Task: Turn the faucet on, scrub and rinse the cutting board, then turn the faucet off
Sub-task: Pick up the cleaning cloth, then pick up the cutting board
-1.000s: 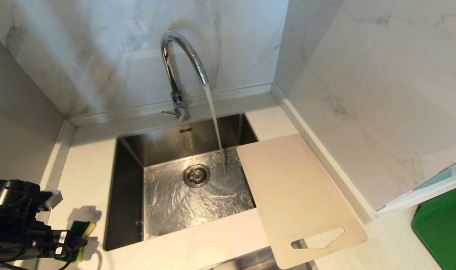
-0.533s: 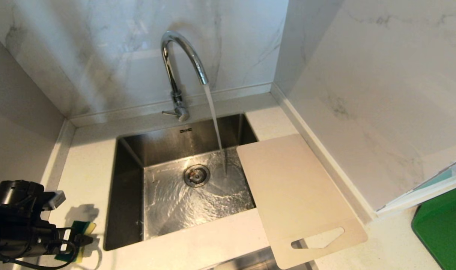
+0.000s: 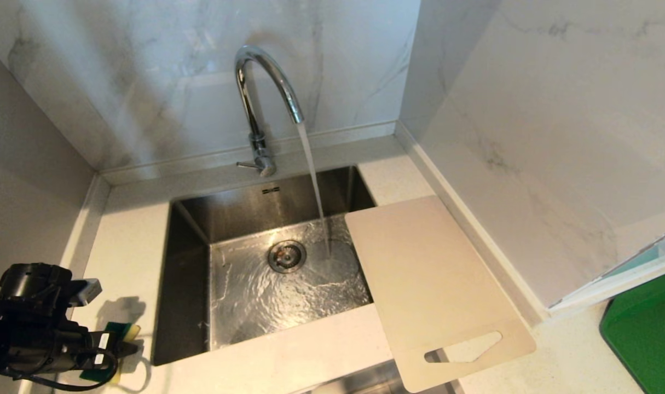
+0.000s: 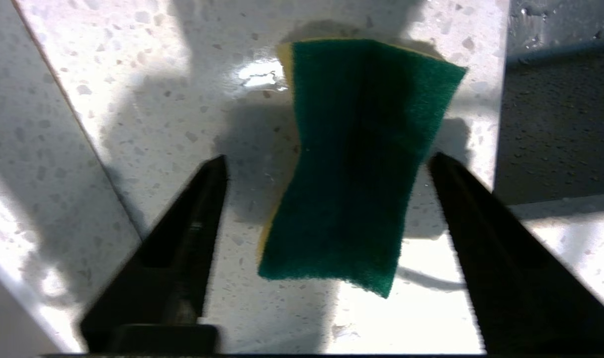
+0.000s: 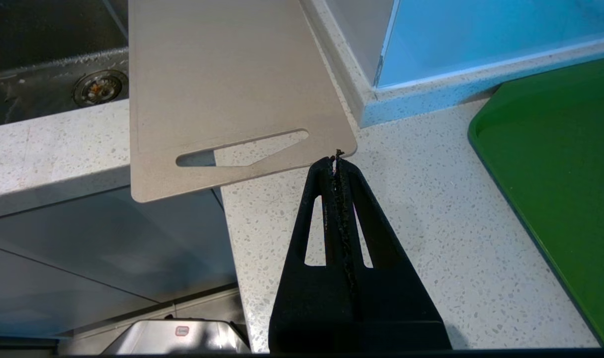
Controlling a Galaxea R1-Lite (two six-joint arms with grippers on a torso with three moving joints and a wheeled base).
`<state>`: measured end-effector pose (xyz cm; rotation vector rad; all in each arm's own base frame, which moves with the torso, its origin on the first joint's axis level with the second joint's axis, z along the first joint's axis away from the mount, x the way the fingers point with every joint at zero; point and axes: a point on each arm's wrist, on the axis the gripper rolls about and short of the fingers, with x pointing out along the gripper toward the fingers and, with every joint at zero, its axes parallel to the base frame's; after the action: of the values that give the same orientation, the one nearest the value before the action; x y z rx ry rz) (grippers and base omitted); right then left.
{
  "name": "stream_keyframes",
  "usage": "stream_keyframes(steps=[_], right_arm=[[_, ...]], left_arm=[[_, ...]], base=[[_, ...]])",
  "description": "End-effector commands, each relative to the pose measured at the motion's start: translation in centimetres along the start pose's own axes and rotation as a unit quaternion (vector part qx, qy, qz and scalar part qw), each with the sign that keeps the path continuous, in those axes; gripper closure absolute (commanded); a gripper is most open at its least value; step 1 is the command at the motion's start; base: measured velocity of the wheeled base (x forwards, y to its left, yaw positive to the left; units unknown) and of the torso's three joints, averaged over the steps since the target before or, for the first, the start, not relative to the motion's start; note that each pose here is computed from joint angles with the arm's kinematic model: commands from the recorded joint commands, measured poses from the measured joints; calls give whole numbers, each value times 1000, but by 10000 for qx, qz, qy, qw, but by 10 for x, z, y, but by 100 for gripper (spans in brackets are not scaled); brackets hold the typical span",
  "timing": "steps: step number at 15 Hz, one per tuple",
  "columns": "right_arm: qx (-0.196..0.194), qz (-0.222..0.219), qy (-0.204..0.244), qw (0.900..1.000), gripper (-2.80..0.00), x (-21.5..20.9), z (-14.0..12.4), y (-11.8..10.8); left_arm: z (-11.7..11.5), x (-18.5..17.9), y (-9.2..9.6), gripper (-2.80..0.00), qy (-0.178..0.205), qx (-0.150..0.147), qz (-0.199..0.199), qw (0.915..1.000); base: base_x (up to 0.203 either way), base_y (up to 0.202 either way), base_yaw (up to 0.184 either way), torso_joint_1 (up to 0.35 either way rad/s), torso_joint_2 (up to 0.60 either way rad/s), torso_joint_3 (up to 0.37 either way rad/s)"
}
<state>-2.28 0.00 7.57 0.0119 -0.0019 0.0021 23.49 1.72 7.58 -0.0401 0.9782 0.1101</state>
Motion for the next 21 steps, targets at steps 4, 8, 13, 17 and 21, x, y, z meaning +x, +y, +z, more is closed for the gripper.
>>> stream_keyframes(steps=[4, 8, 13, 17, 21], right_arm=[[2, 5, -6, 10000, 0, 0, 0, 0], [2, 5, -3, 10000, 0, 0, 0, 0], [2, 5, -6, 10000, 0, 0, 0, 0], [2, 5, -5, 10000, 0, 0, 0, 0], [2, 5, -6, 10000, 0, 0, 0, 0]], left_arm=[[-1, 2, 0, 0, 54, -17, -71, 10000], [0, -1, 3, 0, 1, -77, -125, 9999], [1, -6, 3, 0, -112, -87, -135, 9998], [6, -31, 4, 0, -624, -72, -87, 9980], [15, -51, 14, 0, -1077, -105, 105, 9941]], base=[[0, 0, 0, 0, 0, 0], [0, 0, 0, 0, 0, 0], [0, 0, 0, 0, 0, 0], [0, 0, 0, 0, 0, 0], [0, 0, 0, 0, 0, 0]])
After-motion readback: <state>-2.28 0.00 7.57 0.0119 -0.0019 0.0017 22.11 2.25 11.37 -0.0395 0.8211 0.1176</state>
